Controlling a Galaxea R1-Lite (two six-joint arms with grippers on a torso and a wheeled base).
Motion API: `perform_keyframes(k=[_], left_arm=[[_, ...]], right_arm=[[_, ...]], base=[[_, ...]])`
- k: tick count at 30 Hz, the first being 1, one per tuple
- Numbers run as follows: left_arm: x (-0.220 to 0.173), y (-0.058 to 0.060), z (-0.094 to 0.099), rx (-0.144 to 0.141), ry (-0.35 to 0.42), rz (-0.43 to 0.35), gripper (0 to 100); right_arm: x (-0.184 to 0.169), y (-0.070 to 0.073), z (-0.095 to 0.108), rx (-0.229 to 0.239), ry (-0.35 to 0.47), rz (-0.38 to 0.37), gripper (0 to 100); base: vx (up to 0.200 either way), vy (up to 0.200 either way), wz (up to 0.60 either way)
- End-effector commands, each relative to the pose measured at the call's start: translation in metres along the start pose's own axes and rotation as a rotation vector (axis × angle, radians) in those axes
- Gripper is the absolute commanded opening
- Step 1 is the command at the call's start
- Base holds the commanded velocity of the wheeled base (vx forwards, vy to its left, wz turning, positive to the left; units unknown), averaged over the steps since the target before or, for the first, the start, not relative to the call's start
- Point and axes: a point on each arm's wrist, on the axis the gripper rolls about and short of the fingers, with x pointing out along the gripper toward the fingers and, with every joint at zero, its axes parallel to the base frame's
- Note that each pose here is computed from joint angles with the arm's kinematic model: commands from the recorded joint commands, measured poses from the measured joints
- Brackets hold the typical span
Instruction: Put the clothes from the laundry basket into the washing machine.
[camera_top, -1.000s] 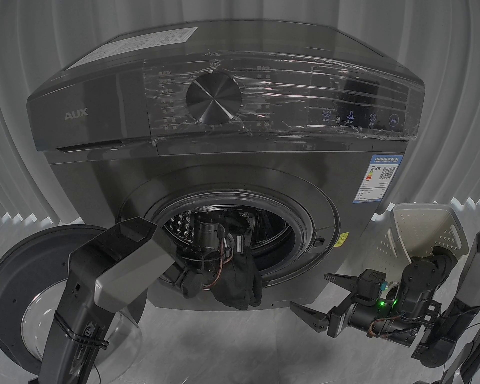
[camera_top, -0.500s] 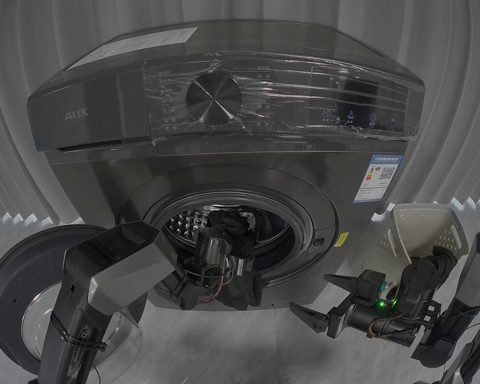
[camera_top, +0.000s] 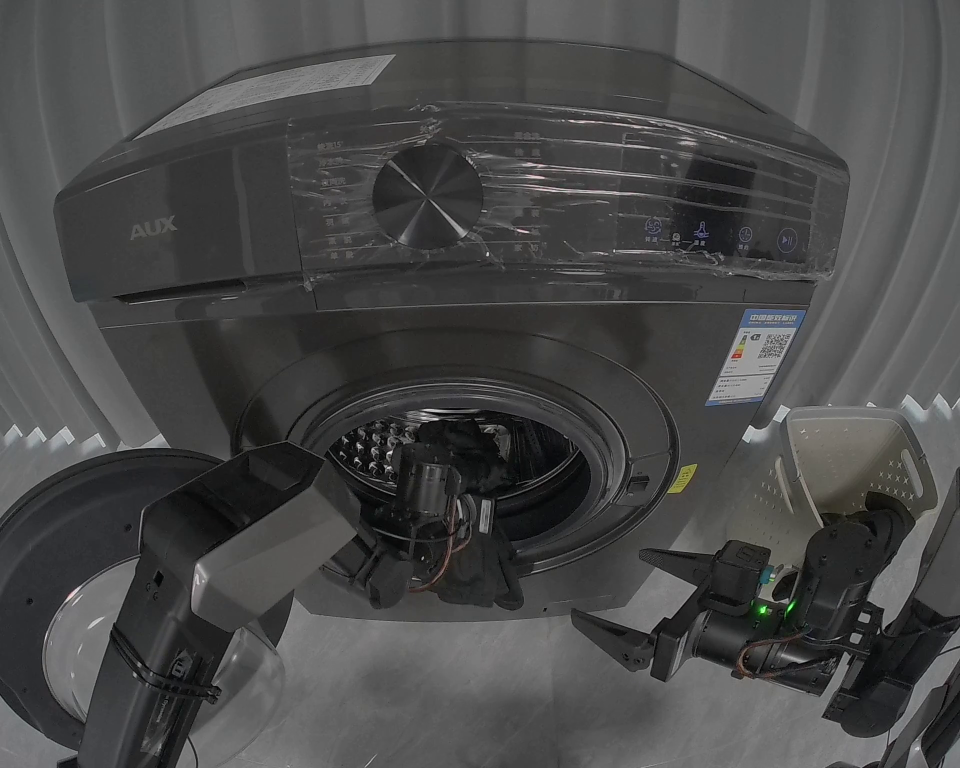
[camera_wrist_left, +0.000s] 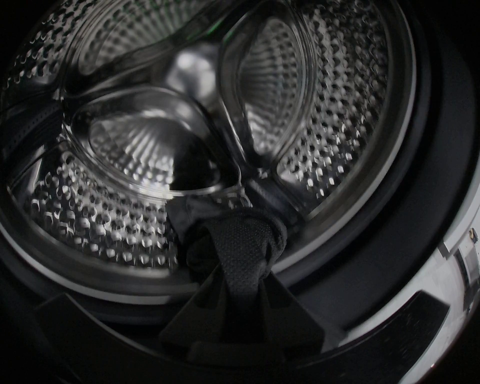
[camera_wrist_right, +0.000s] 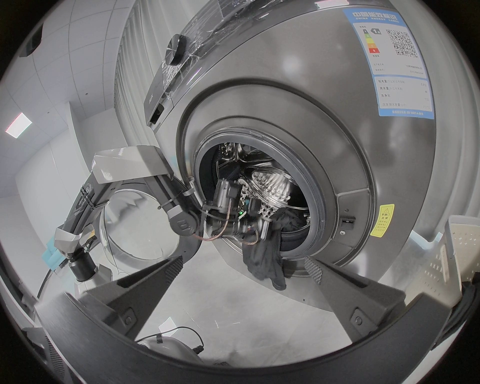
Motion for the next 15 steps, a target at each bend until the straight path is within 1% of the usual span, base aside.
perform_keyframes(k=[1,2,3,5,7,8,12,14,15], left_arm=[[0.029,0.008,0.036,-0.060,-0.216,0.073,0],[0.033,0.009,0.044,-0.068,-0.253,0.082,0],[0.034,0.009,0.046,-0.070,-0.262,0.084,0],[0.041,0.012,0.060,-0.087,-0.327,0.095,0],[0.041,0.012,0.060,-0.087,-0.327,0.095,0],[0.046,0.012,0.066,-0.096,-0.366,0.093,0],[0.047,0.013,0.068,-0.100,-0.381,0.093,0],[0.047,0.015,0.064,-0.098,-0.368,0.099,0],[0.047,0.016,0.064,-0.097,-0.366,0.099,100]], right_arm=[[0.000,-0.002,0.000,0.002,-0.001,-0.008,100],[0.000,-0.002,0.001,0.002,-0.003,-0.007,100],[0.000,-0.002,0.001,0.002,-0.003,-0.007,100],[0.001,-0.002,0.002,0.002,-0.009,-0.007,100],[0.001,-0.002,0.002,0.002,-0.009,-0.007,100],[0.001,-0.002,0.001,0.002,-0.008,-0.007,100],[0.001,-0.002,0.001,0.002,-0.006,-0.006,100],[0.001,-0.002,0.001,0.002,-0.007,-0.005,100],[0.001,-0.002,0.001,0.002,-0.006,-0.006,100]], base=[[0.000,0.000,0.00],[0.000,0.000,0.00],[0.000,0.000,0.00],[0.000,0.000,0.00],[0.000,0.000,0.00],[0.000,0.000,0.00],[0.000,0.000,0.00],[0.000,0.000,0.00],[0.000,0.000,0.00]])
